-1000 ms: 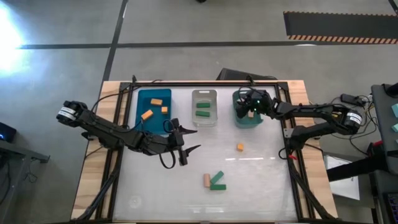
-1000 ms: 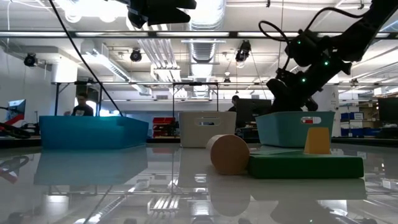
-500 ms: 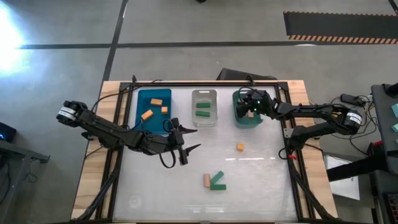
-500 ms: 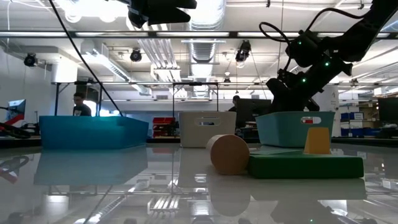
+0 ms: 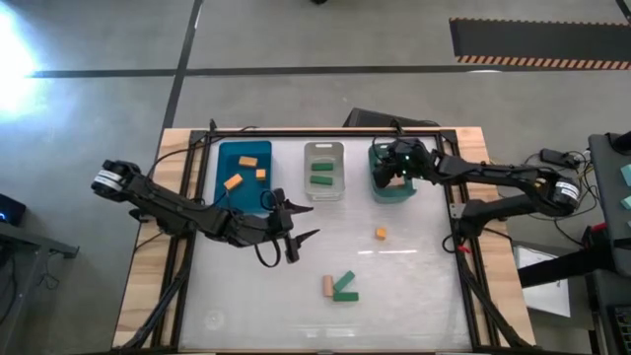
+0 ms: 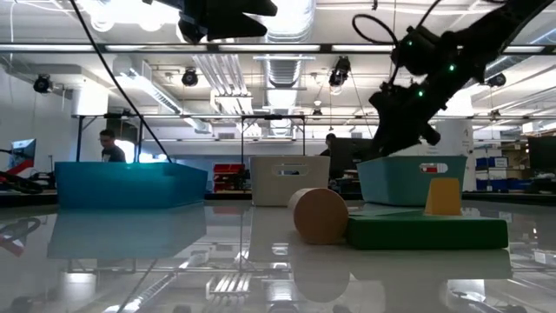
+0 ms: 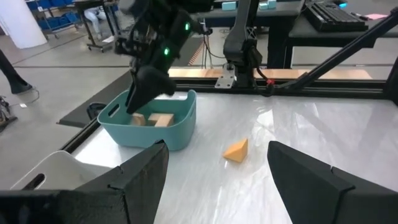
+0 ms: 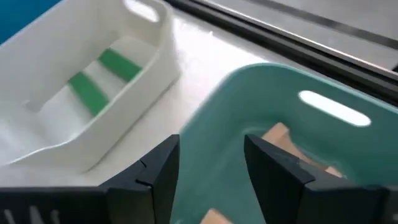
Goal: Sort & place blocks by color
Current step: Put the yellow block into the blue bin
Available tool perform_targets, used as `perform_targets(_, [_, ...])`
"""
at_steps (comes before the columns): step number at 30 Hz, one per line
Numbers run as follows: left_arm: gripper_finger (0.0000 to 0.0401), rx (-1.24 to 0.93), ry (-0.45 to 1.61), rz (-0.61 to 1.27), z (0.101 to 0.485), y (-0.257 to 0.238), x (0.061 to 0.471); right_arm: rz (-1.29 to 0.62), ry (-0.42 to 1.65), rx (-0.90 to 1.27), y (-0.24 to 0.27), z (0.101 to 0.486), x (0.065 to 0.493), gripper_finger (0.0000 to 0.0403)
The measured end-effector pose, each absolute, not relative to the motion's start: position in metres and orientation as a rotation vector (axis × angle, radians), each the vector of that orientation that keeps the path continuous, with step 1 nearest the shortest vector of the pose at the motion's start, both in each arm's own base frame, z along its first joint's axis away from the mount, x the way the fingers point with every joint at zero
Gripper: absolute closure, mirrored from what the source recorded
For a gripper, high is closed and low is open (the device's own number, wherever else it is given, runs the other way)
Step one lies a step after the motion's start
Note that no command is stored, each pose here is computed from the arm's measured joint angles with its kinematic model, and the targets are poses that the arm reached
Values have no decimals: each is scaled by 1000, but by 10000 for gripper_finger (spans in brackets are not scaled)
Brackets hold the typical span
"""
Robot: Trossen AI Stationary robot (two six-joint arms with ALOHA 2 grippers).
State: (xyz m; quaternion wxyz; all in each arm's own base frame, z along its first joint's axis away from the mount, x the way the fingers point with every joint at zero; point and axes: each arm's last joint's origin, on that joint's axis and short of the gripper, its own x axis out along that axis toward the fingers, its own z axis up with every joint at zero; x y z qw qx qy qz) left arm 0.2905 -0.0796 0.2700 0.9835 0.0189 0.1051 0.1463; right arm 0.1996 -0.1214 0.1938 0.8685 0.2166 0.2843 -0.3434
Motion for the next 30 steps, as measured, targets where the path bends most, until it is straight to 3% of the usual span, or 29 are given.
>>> perform_targets(18, [143,30,223,312,263,-82,295,-405,705,508,-29,270,235,273])
perform_targets(23, [143,63,225,339,263,-81,294,-354,753,566,-2,270,252,276])
perform_targets(30, [143,122,204,333,274,-79,288,-480,1070,596,25,250,267,257])
